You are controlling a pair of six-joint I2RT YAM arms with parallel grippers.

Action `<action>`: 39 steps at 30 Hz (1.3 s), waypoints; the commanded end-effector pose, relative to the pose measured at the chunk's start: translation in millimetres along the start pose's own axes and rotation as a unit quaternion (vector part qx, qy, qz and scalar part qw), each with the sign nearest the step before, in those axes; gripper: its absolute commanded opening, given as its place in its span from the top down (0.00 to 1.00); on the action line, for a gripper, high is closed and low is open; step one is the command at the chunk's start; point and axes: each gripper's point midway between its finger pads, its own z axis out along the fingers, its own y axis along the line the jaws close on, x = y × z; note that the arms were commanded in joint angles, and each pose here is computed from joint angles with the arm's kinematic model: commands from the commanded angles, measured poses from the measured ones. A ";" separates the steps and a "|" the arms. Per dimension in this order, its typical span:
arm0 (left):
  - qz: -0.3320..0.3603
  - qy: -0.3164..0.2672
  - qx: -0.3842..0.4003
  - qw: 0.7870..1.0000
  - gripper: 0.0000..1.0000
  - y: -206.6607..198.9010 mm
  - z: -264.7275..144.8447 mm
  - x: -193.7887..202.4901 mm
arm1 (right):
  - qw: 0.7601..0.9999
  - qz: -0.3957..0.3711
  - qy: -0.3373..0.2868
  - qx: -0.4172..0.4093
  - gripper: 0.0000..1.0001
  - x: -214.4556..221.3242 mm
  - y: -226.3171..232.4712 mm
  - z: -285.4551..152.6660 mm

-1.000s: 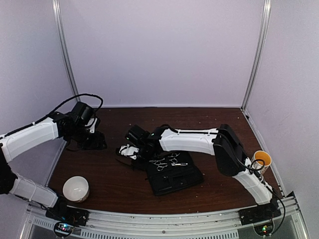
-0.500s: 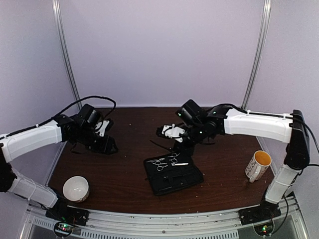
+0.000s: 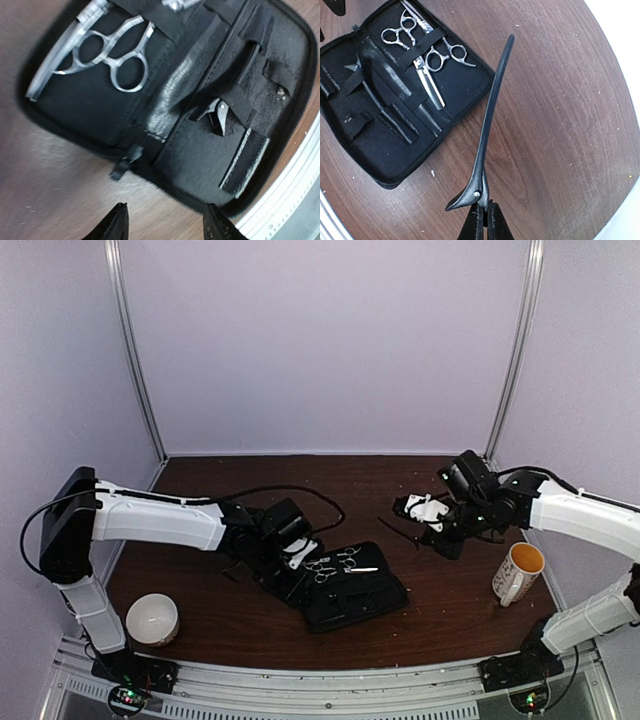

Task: Sort the hair-cutting tools

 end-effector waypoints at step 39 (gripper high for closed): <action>-0.040 0.037 -0.158 0.986 1.00 46.6 33.8 24.7 | 0.916 -0.351 0.108 -0.163 1.00 66.6 108.0 10.9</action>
